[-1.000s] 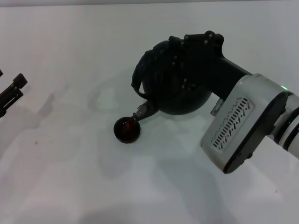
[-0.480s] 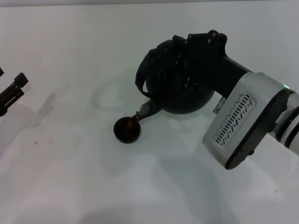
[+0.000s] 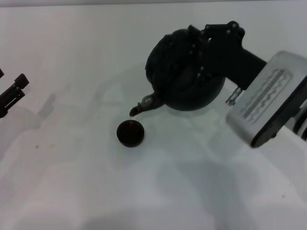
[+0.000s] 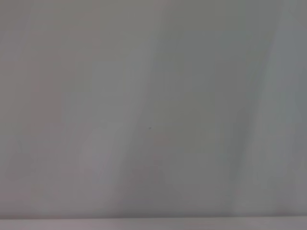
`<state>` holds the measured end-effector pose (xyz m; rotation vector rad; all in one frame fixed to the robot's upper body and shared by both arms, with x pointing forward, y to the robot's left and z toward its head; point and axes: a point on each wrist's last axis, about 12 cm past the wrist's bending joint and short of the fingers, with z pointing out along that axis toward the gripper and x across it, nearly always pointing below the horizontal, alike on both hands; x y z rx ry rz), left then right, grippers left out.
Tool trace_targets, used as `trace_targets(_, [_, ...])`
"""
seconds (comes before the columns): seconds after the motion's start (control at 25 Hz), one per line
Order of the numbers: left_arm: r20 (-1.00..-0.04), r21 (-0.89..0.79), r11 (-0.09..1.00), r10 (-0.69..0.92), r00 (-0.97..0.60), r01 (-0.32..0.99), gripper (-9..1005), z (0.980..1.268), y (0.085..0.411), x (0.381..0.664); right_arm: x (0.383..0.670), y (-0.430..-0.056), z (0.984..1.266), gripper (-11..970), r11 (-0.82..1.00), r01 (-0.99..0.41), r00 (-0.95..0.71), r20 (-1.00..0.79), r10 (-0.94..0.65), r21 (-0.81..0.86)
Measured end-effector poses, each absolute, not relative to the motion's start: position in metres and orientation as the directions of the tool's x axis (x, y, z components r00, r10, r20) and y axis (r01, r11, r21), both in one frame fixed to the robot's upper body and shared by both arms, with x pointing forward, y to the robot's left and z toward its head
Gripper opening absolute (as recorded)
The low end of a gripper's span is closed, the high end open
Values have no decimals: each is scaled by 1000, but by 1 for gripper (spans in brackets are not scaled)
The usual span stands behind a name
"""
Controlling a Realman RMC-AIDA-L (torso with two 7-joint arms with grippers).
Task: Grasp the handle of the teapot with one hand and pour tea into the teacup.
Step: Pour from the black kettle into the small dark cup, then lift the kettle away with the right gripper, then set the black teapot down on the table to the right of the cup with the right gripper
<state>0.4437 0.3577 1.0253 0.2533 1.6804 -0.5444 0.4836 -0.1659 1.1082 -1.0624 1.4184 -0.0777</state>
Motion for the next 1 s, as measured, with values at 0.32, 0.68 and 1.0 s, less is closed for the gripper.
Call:
trace_targets(0.32, [-974, -199, 867, -124, -189, 456, 775, 1027, 361, 447, 490, -191, 1101, 102, 731, -537, 90, -891, -446, -420])
trace_targets(0.68, [-975, -186, 874, -109, -191, 450, 775, 1028, 364, 452, 481, -222, 1100, 102, 771, -570, 49, -948, -314, -285])
trace_targets(1.0, [-977, -180, 872, -104, -187, 455, 774, 1029, 364, 456, 473, -251, 1077, 102, 771, -605, 46, -975, -216, -199])
